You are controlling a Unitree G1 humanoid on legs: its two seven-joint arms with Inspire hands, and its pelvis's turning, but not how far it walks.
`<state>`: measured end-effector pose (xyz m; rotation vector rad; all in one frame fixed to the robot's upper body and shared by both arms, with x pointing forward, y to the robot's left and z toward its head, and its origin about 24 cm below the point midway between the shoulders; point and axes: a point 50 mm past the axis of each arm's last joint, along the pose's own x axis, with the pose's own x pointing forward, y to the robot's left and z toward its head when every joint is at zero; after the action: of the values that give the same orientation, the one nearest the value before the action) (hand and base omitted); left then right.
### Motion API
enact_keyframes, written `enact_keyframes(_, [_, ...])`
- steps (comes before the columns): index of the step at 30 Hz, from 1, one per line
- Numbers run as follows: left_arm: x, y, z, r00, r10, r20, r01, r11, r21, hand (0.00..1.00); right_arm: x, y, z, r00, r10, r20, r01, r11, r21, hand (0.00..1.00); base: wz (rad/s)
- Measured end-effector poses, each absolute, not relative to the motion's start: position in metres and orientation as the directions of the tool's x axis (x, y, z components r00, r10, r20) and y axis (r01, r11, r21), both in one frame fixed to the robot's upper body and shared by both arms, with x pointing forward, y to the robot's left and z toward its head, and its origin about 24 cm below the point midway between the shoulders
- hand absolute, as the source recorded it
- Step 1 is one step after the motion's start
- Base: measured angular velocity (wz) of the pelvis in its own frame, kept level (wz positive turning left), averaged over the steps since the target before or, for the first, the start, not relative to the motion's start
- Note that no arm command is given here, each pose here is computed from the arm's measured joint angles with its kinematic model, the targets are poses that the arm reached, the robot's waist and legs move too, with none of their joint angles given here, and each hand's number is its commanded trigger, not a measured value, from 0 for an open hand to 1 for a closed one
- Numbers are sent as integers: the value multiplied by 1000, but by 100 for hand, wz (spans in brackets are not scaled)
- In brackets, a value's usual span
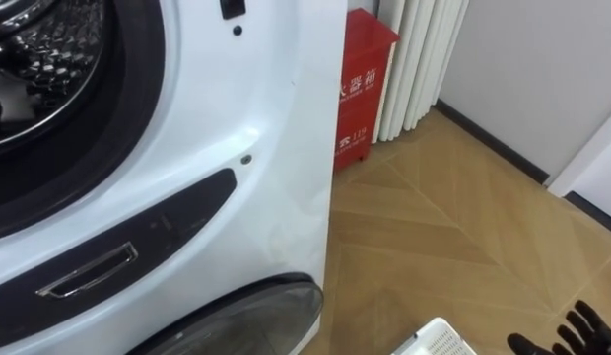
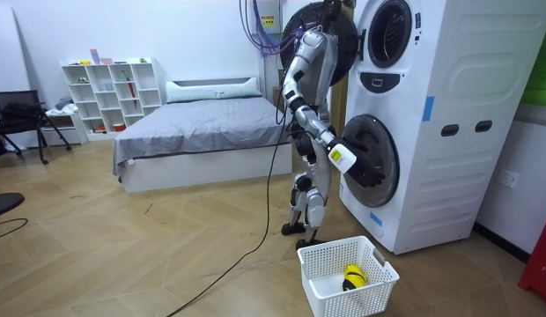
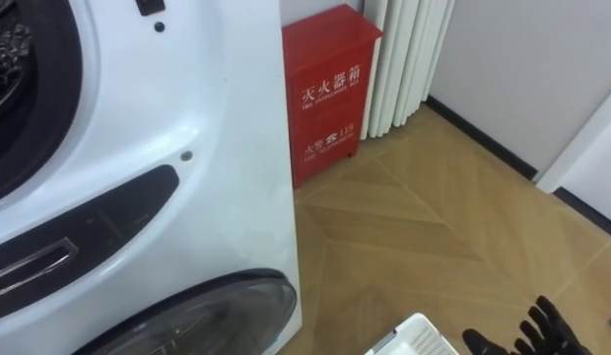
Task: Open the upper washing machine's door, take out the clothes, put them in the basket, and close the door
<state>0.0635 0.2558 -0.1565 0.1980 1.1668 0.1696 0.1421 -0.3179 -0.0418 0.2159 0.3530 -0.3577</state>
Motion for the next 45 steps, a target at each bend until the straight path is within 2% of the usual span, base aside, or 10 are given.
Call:
enact_keyframes(6, [57, 258, -157, 371, 244, -896, -44, 968, 245, 0, 139, -320, -44, 861, -330, -387, 409, 902, 142, 0, 3])
enact_keyframes(12, [55, 258, -157, 368, 262, -892, -58, 964, 259, 0, 102, -339, -74, 711, -467, -526, 626, 761, 170, 0, 28])
enact_keyframes(14, [53, 261, -156, 363, 287, -886, -99, 958, 270, 0, 77, -350, -91, 567, -551, -612, 769, 620, 154, 0, 33])
enact_keyframes(18, [44, 268, -155, 330, 350, -877, -211, 933, 293, 0, 39, -355, -109, 364, -604, -709, 904, 412, 113, 0, 31])
enact_keyframes(21, [32, 268, -157, 280, 375, -884, -280, 912, 298, 0, -2, -344, -125, 181, -587, -789, 976, 206, 71, 0, 46])
enact_keyframes(23, [20, 269, -157, 238, 392, -889, -330, 893, 306, 0, -26, -322, -139, 66, -528, -847, 998, 55, 44, 0, 40])
enact_keyframes(28, [9, 269, -158, 188, 395, -899, -356, 881, 313, 0, -50, -288, -153, -52, -389, -920, 999, -30, -44, 0, 34])
enact_keyframes(33, [3, 264, -160, 159, 394, -905, -337, 884, 325, 0, -36, -266, -163, -33, -308, -951, 992, 106, -69, 0, 16])
enact_keyframes(38, [2, 256, -163, 135, 379, -915, -321, 891, 322, 0, -3, -249, -170, 41, -242, -969, 859, 504, -89, 0, 23])
enact_keyframes(45, [-13, 247, -166, 71, 389, -919, -317, 882, 349, 0, 34, -238, -171, 126, -231, -965, 572, 811, -120, 0, 14])
